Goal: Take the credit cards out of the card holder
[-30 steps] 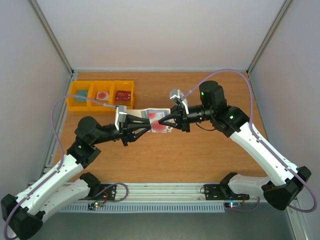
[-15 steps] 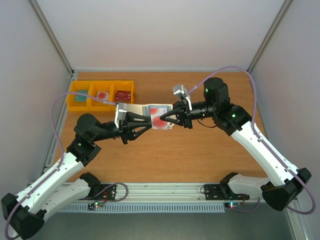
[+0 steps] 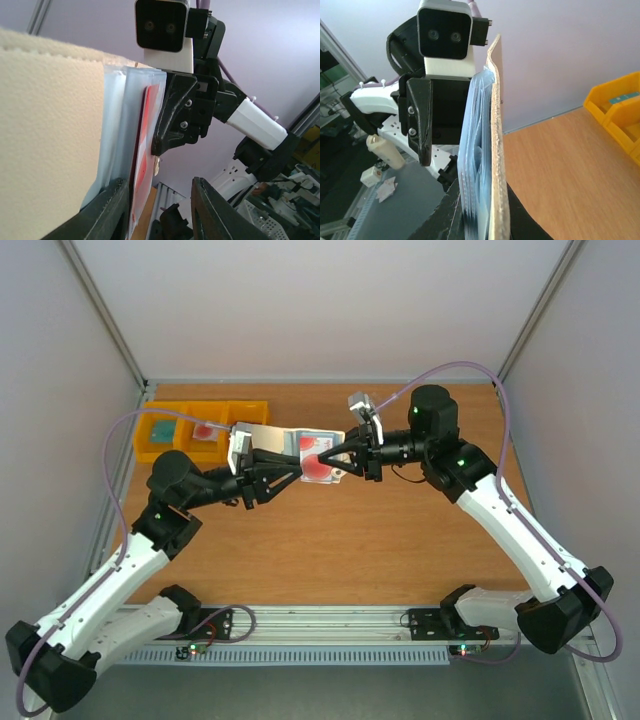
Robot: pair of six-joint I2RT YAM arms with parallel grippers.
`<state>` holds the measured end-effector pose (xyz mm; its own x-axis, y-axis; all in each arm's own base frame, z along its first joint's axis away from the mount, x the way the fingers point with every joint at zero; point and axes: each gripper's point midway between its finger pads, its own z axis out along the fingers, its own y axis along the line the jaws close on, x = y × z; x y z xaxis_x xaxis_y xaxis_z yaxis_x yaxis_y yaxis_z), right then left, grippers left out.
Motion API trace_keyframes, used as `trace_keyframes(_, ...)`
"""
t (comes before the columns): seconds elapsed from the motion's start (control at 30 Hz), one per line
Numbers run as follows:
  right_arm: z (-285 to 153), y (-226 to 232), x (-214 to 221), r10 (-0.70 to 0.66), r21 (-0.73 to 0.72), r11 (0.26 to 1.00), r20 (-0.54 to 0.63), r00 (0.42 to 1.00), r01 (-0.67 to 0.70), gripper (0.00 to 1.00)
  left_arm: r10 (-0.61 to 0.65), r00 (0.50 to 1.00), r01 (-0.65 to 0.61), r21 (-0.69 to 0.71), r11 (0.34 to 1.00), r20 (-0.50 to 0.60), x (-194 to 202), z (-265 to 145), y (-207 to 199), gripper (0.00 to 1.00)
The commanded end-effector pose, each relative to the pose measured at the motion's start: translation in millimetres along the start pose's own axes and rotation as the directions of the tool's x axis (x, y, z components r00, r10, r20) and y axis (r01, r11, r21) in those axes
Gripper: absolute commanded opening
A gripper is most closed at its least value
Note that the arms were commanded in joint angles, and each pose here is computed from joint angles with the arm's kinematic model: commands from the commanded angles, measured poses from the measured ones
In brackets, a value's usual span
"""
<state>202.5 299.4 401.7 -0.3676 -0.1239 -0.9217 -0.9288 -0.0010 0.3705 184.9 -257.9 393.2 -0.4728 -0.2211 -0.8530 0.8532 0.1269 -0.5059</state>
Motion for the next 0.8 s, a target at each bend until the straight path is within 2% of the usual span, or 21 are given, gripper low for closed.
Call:
trace_keyframes(0.0, -0.8, 45.0, 4.5, -0.071, -0.205, 0.977, -0.02, 0.997, 0.065, 0.05, -0.049, 0.999, 0.049, 0.005, 0.999, -0.002, -8.0, 6.1, 0.1, 0.36)
trace_keyframes(0.1, -0.2, 46.5, 3.2, -0.065, -0.208, 0.977, -0.037, 0.997, 0.056, 0.06, 0.009, 1.0, -0.006, 0.097, 0.995, -0.029, -10.1, 8.6, -21.7, 0.36)
trace_keyframes(0.2, 4.1, 45.5, 1.0, -0.074, -0.19, 0.98, -0.037, 0.997, 0.066, 0.06, 0.069, 0.994, -0.052, 0.193, 0.98, -0.081, 1.6, 13.0, -45.2, 0.31)
trace_keyframes(0.27, 8.7, 46.4, 1.1, -0.081, -0.197, 0.978, -0.039, 0.996, 0.072, 0.06, 0.071, 0.995, -0.057, 0.173, 0.983, -0.077, 3.4, 15.8, -39.3, 0.23)
trace_keyframes(0.37, 10.0, 49.7, 3.6, -0.086, -0.218, 0.973, -0.044, 0.995, 0.074, 0.06, 0.061, 0.995, -0.049, 0.157, 0.986, -0.073, 3.6, 16.6, -35.7, 0.19)
trace_keyframes(0.5, 9.4, 49.3, 8.8, -0.084, -0.209, 0.975, -0.057, 0.995, 0.07, 0.06, 0.076, 0.994, -0.062, 0.168, 0.984, -0.082, 6.4, 15.8, -37.5, 0.23)
trace_keyframes(0.77, 14.6, 18.5, -3.7, -0.058, -0.026, 0.998, -0.019, 0.998, 0.058, 0.05, 0.25, 0.965, -0.224, 0.248, 0.943, -0.079, 15.0, 10.7, -54.9, 0.27)
